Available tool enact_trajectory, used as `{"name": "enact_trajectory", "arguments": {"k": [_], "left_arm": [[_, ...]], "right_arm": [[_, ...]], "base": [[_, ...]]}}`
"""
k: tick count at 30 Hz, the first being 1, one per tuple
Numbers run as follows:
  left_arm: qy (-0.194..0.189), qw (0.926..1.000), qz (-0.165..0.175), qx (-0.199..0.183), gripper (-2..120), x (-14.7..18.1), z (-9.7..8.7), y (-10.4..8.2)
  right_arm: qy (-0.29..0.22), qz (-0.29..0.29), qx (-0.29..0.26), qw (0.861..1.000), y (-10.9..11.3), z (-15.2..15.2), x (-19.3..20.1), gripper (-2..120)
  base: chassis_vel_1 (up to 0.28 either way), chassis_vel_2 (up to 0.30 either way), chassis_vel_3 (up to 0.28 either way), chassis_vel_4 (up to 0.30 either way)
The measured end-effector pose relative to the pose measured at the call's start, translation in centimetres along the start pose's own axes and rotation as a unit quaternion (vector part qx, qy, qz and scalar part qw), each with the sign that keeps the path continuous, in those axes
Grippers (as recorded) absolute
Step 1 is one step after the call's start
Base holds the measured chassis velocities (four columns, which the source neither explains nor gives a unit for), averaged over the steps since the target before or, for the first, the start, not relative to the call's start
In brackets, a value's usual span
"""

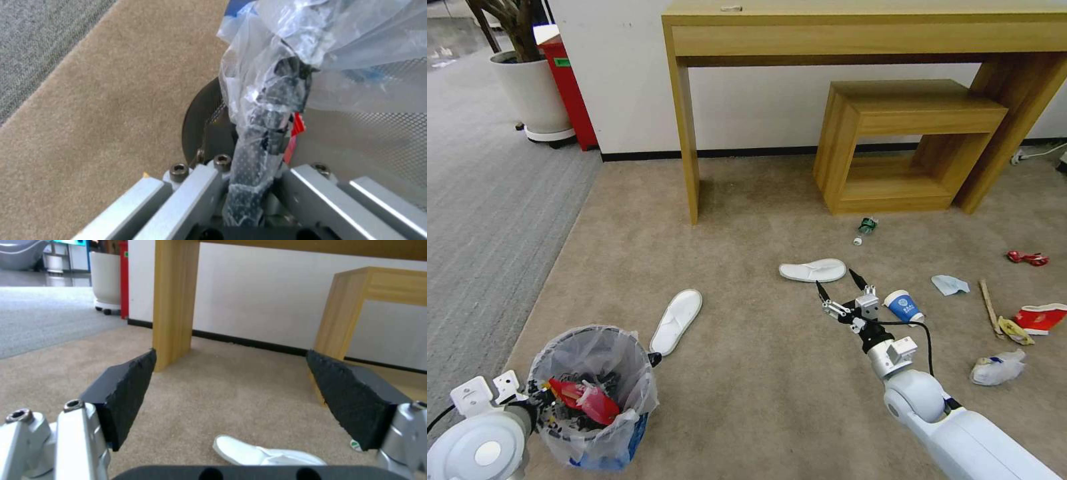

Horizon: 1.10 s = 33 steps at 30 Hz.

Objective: Pick up the trash bin and place the garbage on the floor into it.

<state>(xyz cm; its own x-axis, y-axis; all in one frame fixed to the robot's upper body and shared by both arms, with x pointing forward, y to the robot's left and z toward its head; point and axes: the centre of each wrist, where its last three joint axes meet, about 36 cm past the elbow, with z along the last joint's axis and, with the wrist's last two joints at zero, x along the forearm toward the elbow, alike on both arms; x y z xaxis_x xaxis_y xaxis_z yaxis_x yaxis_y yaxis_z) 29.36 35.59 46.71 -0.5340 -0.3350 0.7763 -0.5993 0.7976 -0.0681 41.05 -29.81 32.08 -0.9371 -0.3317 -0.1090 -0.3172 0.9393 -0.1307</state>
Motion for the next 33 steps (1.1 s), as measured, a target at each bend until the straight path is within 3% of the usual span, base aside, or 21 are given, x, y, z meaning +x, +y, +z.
{"name": "enact_trajectory", "arguments": {"k": [19,25,33], "left_arm": [[0.002,1.0000,0.003,-0.001,0,-0.1,0.4,-0.4],[0.001,1.0000,0.005,-0.003,0,0.0,0.4,-0.5],[-0.001,1.0000,0.006,-0.003,0,0.1,0.3,-0.5]], "right_arm": [[0.004,0.002,0.013,1.000,-0.5,0.1,1.1,86],[0.008,0.002,0.016,1.000,-0.5,-0.2,1.1,80],[0.007,0.001,0.017,1.000,-0.4,-0.3,1.1,80]], "base": [[0.000,0.000,0.000,0.000],[0.000,0.000,0.000,0.000],[-0.053,0.054,0.044,-0.047]]}}
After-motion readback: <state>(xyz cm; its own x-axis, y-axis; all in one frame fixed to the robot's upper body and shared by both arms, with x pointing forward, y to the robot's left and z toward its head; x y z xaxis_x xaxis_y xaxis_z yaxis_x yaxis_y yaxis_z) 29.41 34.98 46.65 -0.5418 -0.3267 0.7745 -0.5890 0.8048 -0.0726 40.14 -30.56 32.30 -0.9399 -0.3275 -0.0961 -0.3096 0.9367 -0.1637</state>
